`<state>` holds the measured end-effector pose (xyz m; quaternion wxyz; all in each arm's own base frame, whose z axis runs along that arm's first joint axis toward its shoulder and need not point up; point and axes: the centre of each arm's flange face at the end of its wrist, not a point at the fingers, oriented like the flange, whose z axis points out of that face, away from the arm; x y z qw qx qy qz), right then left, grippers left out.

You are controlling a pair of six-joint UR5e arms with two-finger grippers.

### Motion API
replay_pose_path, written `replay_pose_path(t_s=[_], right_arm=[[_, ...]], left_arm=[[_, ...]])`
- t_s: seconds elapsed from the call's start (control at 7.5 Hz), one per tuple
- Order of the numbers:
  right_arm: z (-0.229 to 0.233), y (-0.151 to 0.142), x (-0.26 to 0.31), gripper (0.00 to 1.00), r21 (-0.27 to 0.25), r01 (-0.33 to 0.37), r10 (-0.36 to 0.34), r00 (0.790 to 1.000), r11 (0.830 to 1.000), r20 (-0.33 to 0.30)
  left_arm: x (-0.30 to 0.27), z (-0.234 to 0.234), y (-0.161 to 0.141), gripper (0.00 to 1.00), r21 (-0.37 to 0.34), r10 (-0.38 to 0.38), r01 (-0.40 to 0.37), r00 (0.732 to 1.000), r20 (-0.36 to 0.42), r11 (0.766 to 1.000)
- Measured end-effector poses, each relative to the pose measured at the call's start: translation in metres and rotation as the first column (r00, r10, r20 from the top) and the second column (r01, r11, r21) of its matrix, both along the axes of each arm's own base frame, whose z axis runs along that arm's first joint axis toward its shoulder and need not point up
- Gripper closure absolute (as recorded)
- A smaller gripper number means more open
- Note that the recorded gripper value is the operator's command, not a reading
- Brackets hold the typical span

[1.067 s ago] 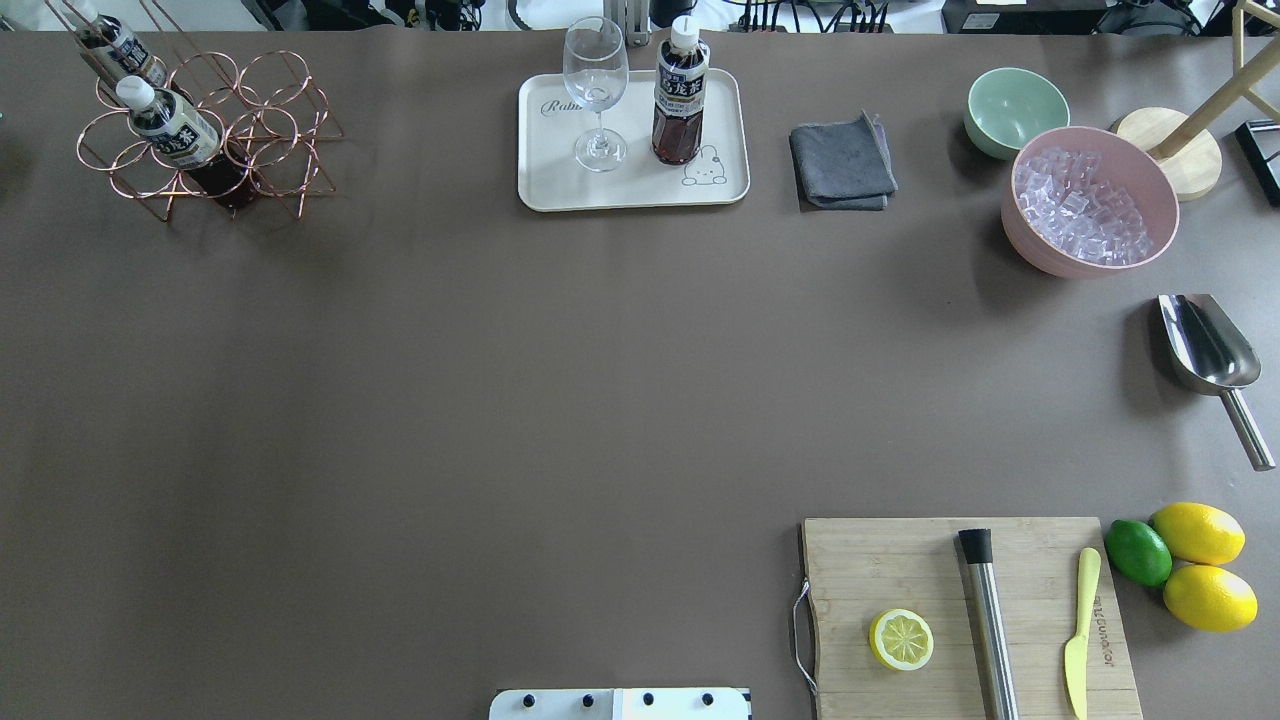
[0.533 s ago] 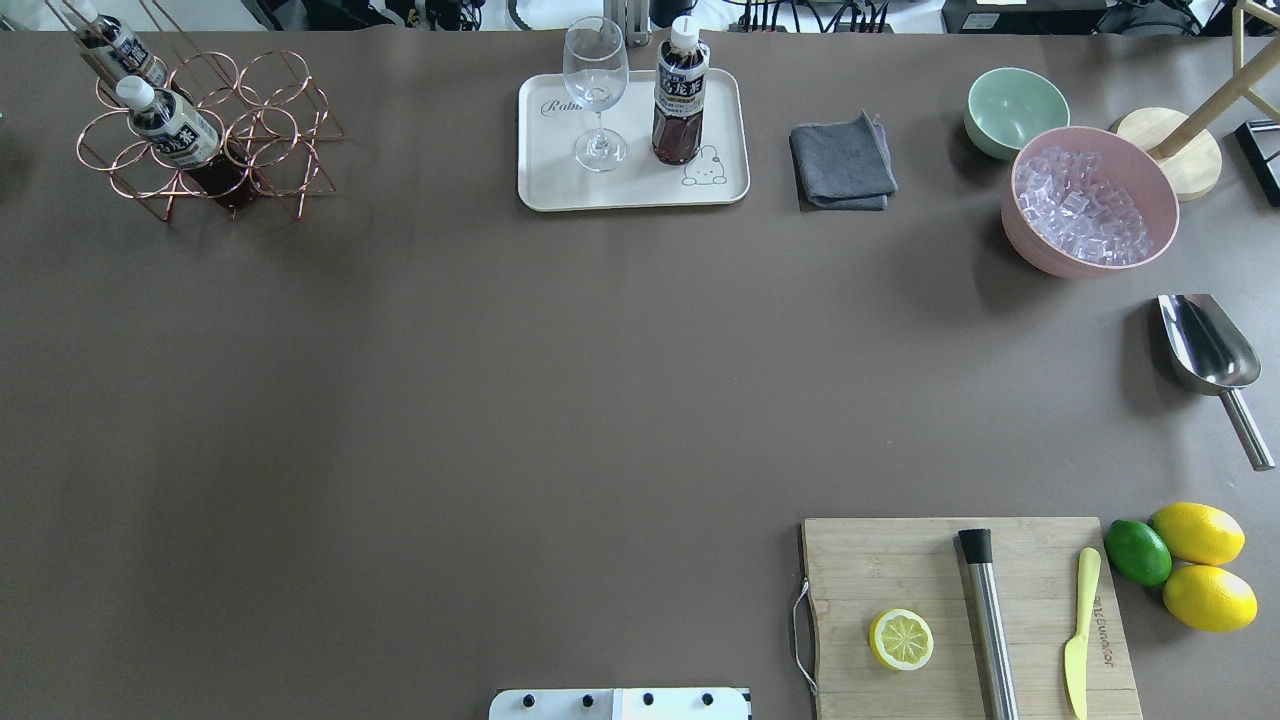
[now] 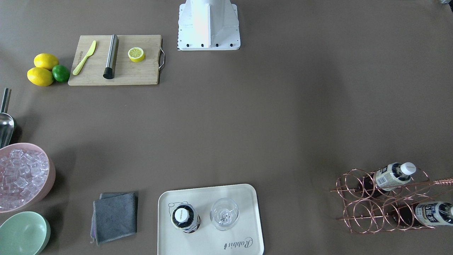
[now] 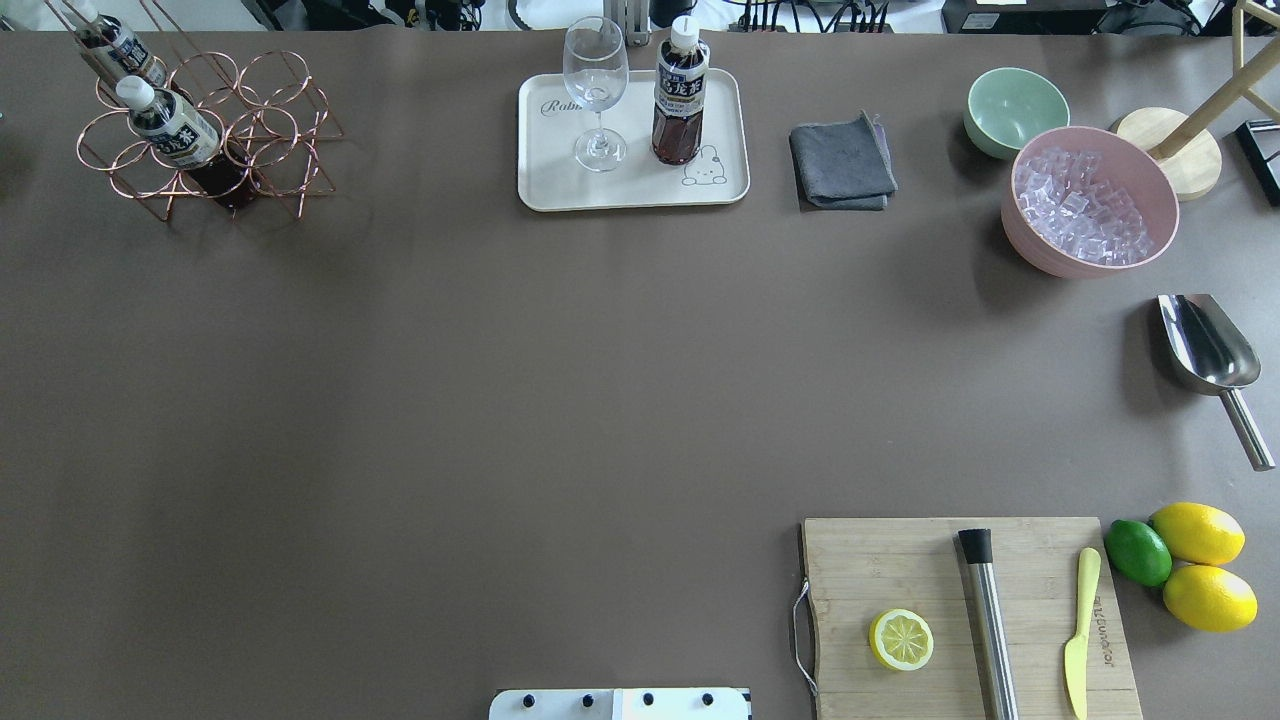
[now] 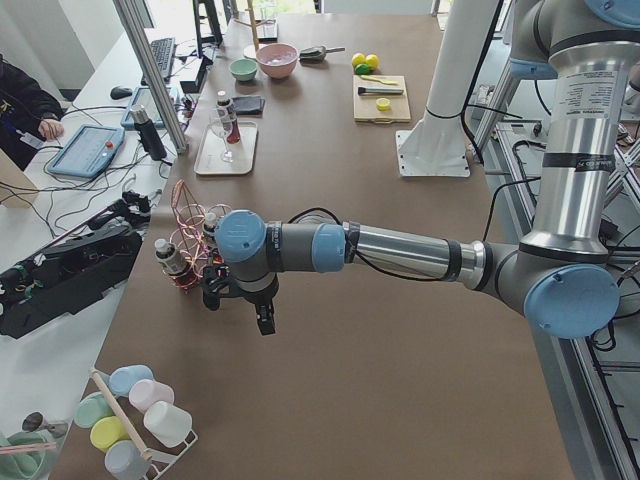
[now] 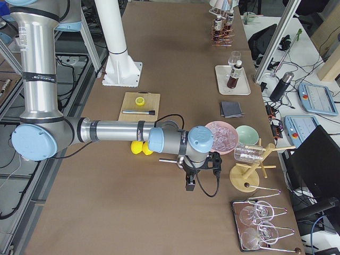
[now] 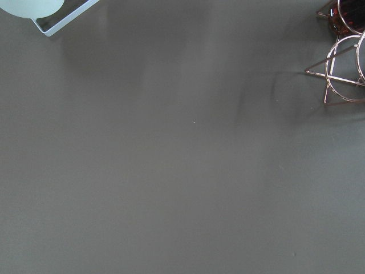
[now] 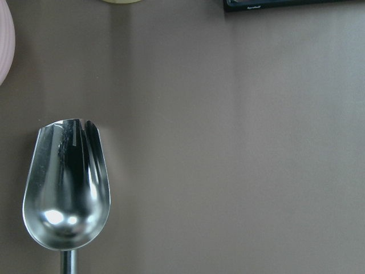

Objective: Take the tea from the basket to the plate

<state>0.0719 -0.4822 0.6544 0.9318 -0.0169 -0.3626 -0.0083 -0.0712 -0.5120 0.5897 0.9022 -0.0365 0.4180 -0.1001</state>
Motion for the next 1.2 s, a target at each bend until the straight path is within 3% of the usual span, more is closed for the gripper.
replay_pose_path(t_s=[1.2], right_arm=[[0.0006,0.0005,-0.0002,0.01,-0.002,0.000,0.000,1.000,1.000,0.002]], left_arm=[[0.0034,-0.0033,-0.0035,0.02,0.009,0.007,-0.007,1.000,0.002,1.000]])
